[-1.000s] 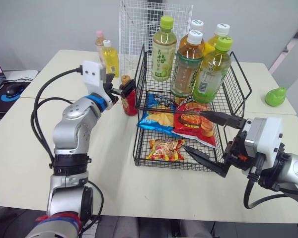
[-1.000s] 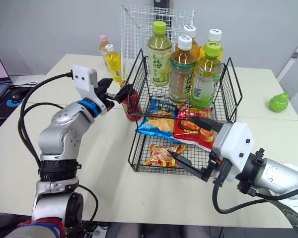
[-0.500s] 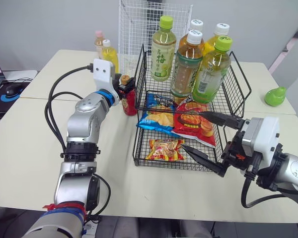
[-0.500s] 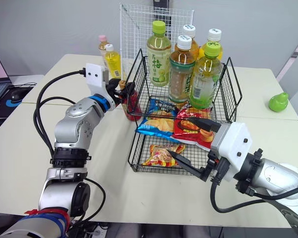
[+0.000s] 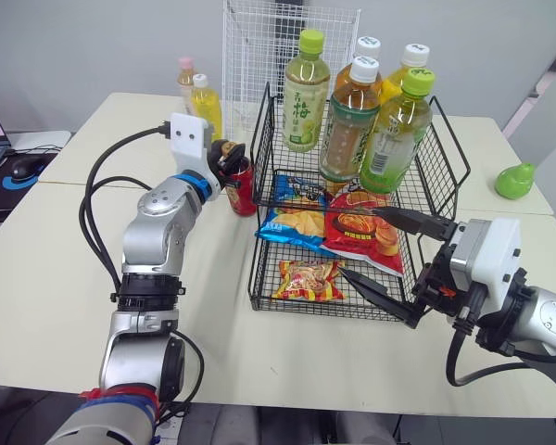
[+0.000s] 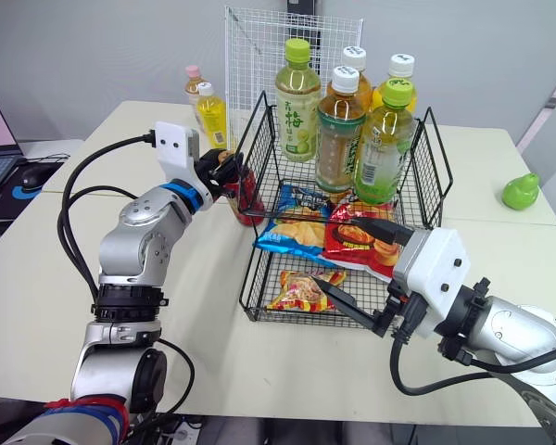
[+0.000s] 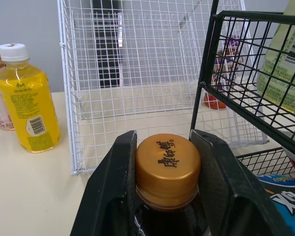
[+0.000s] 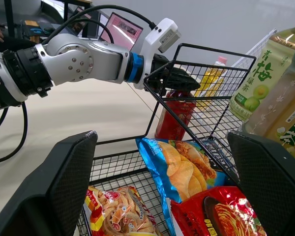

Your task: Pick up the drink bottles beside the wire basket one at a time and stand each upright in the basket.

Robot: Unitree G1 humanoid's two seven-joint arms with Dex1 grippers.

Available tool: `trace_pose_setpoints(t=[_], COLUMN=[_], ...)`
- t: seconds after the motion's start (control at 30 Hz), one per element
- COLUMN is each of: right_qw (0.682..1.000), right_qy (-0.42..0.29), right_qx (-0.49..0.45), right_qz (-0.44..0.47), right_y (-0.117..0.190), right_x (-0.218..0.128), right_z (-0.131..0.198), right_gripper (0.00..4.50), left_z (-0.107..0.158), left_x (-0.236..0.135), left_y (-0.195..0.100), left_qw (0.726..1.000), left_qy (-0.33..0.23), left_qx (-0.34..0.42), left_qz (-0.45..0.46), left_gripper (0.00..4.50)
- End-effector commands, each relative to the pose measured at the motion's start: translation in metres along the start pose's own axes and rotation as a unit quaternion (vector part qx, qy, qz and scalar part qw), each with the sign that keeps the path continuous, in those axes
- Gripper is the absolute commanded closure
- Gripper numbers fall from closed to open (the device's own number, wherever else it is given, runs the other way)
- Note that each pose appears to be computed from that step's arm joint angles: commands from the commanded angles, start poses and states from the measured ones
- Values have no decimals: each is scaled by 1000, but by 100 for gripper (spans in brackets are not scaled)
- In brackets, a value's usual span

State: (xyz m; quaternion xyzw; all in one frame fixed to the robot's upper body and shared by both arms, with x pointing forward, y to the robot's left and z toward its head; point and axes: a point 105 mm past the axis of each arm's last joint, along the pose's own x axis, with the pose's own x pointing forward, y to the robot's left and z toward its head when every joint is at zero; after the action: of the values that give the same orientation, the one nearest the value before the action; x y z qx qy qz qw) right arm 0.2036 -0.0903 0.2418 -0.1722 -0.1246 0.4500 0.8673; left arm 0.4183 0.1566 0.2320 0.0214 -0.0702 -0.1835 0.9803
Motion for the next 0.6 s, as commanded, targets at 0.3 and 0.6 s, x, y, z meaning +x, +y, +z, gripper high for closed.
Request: trace_pose_setpoints(t=[0.3,0.6], right_qw=[1000,1000], right_qy=[-18,-18], right_qx=[-15,-18], right_qz=[3,-3], right_y=[4,1], right_x=[0,-1], right_z=[8,7], right_gripper=[0,0], left_z=[20,32], left_x=[-2,-8], left_y=[-4,0], left_qw=[999,999], left_qy=[-27,-35], left_qx=[14,33], left_qz=[-8,-11], left_gripper=[318,318])
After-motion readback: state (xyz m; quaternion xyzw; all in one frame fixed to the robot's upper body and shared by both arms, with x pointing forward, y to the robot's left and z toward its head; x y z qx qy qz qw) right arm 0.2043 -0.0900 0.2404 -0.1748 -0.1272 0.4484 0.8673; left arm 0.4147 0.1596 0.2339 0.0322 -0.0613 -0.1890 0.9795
